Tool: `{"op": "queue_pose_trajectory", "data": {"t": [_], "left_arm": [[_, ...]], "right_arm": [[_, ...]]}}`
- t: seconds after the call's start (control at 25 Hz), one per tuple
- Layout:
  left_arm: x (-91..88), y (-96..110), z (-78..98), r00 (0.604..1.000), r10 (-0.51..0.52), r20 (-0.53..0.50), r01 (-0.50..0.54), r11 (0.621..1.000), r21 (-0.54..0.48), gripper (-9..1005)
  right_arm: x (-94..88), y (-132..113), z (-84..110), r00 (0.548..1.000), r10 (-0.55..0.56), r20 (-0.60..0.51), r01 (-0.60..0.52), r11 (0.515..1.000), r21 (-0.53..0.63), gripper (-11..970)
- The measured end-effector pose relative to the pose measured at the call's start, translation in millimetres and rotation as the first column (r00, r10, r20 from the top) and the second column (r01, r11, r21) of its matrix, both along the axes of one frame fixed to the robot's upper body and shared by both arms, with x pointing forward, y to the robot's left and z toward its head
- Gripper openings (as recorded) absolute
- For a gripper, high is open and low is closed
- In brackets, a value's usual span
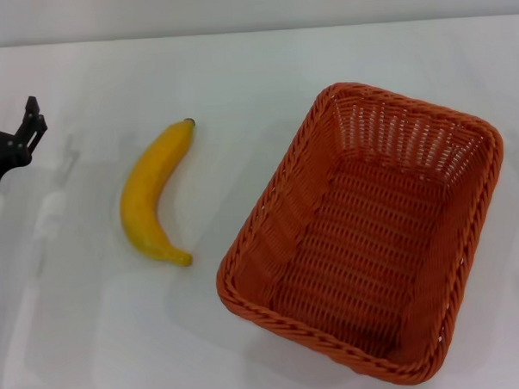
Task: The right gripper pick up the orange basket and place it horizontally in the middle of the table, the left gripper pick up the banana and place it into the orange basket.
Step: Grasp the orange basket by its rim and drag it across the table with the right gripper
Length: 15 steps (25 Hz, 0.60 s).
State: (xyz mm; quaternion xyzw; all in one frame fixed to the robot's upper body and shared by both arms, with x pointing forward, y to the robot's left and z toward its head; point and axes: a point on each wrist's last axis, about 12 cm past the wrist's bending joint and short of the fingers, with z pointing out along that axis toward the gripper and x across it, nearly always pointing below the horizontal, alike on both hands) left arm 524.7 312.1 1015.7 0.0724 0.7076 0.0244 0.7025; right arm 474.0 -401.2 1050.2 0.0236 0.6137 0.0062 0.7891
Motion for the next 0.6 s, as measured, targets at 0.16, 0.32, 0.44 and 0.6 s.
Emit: {"op": "queue_pose_trajectory", "data": {"t": [0.16,0.32,0.44,0.6], "left_arm": [[0.0,0.1,0.0,1.000,0.000,0.000,0.000,1.000,0.000,872],[0.0,0.1,0.1,1.000,0.000,0.000,0.000,1.000,0.000,872],[0.0,0.2,0.1,1.000,0.000,0.000,0.000,1.000,0.000,872],[0.0,0.1,0.0,1.000,0.000,0.000,0.000,1.000,0.000,871]], "right_arm": [[0.1,-0.1,0.1,1.000,-0.001,0.001,0.001,1.000,0.000,832],[0.1,-0.1,0.1,1.000,-0.001,0.001,0.001,1.000,0.000,832],[0.1,-0.1,0.1,1.000,-0.001,0.001,0.001,1.000,0.000,832],[0.0,0.0,0.0,1.000,-0.001,0.000,0.001,1.000,0.000,832]]}}
